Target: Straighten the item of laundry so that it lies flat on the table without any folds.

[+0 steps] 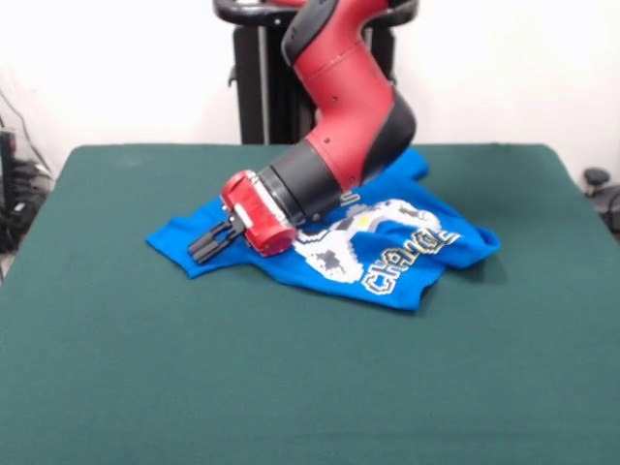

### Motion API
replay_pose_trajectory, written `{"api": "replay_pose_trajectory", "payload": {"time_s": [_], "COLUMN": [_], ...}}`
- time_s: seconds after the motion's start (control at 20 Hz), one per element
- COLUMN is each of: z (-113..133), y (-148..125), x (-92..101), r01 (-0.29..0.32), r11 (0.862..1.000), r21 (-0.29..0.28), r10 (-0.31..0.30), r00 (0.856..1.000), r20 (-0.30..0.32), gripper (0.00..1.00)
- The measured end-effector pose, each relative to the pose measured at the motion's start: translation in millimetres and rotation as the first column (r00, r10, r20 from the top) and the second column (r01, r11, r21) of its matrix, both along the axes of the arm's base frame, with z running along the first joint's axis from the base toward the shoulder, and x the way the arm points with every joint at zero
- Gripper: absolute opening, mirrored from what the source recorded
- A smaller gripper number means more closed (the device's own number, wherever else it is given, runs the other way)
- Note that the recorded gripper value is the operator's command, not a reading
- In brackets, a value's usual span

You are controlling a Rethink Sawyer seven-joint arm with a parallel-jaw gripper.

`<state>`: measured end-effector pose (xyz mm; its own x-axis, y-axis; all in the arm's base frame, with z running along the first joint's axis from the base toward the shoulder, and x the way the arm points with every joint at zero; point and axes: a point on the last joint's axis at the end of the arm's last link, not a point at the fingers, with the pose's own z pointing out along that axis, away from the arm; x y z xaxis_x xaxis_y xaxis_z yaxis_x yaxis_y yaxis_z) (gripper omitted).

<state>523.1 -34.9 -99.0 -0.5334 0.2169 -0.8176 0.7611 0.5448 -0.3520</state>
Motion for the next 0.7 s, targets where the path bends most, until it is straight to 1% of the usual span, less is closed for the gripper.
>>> {"api": "replay_pose_trajectory", "payload": {"time_s": [0.15, 0.35, 0.5, 0.55, 0.6, 0.65, 0.7], "z": [6.7, 19.2, 31.2, 37.8, 41.6, 55.8, 62.9], "y": [-3.5, -13.6, -24.5, -29.6, -32.0, -40.3, -43.6], "x": [2.9, 5.7, 5.2, 4.9, 4.6, 5.0, 5.1], "r01": [-0.010, -0.028, -0.030, -0.019, -0.010, 0.024, 0.043], "r11": [1.000, 0.999, 0.995, 0.991, 0.988, 0.975, 0.967], "r21": [0.004, 0.027, 0.091, 0.132, 0.156, 0.223, 0.251], "r10": [0.010, 0.030, 0.041, 0.037, 0.032, 0.014, 0.002], "r00": [1.000, 0.997, 0.992, 0.990, 0.989, 0.986, 0.985], "r20": [-0.017, -0.065, -0.116, -0.133, -0.142, -0.165, -0.175], "gripper": [0.00, 0.00, 0.00, 0.00, 0.00, 0.00, 0.00]}}
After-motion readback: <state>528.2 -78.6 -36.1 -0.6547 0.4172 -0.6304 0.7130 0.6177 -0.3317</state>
